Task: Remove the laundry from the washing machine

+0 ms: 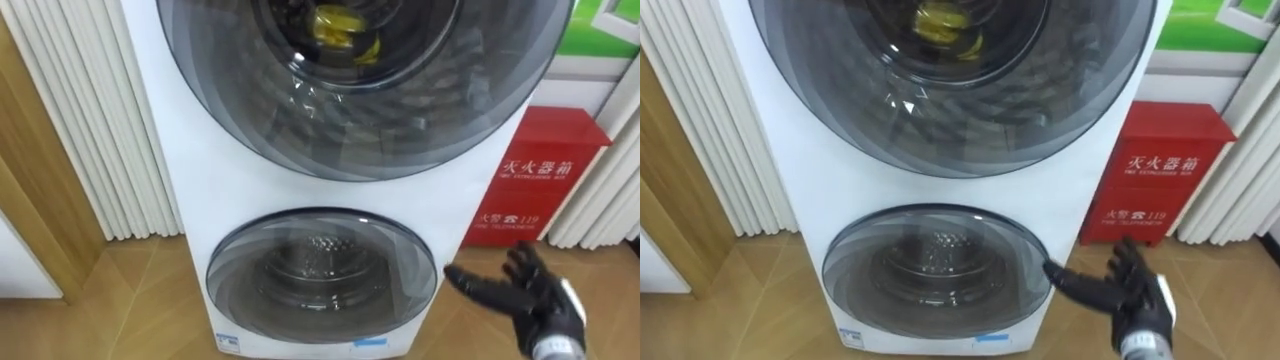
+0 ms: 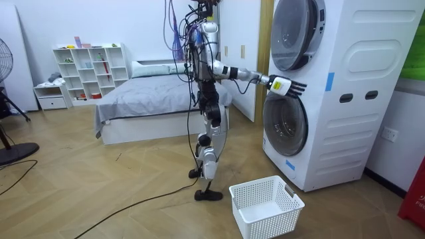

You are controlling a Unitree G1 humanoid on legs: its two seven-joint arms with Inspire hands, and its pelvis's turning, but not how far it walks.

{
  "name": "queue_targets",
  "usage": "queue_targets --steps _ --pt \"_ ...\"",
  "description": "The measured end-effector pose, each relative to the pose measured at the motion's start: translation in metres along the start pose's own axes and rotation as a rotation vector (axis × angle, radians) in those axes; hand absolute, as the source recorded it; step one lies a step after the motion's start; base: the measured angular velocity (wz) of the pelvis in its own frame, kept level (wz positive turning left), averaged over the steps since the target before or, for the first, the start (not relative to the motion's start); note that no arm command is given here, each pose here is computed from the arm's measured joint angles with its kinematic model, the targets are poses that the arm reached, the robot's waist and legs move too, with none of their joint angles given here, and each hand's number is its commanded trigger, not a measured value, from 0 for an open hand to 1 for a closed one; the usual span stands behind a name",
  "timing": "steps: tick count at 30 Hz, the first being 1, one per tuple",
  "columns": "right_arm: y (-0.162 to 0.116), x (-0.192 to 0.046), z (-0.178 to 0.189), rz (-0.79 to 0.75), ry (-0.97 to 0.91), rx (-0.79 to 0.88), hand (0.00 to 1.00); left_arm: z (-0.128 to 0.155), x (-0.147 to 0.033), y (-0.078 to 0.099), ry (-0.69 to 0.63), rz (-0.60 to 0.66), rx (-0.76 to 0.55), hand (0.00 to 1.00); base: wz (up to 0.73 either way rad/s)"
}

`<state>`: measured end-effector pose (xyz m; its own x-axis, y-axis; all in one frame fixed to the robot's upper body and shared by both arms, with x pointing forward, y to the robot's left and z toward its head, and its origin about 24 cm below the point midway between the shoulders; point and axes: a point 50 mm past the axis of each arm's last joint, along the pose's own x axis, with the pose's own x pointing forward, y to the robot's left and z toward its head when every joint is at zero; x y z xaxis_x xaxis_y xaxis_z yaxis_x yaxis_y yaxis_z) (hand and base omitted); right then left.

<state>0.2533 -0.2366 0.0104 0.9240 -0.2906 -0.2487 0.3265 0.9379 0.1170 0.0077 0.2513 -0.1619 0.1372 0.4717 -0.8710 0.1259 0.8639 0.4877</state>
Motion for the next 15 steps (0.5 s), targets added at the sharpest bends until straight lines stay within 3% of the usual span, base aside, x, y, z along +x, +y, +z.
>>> queue_targets --steps 4,9,15 --pt "0.011 0.01 0.035 0.03 -0.133 -0.068 0.0 -0.001 0.0 0.0 0.001 0.001 0.012 0.0 0.0" --pt "0.025 0.006 0.082 0.066 -0.329 -0.097 0.0 -0.002 0.0 0.002 0.001 0.006 0.013 0.0 0.0" --pt "0.032 0.0 0.099 0.09 -0.4 -0.083 0.0 -0.003 0.0 0.002 -0.007 0.002 0.015 0.0 -0.02"
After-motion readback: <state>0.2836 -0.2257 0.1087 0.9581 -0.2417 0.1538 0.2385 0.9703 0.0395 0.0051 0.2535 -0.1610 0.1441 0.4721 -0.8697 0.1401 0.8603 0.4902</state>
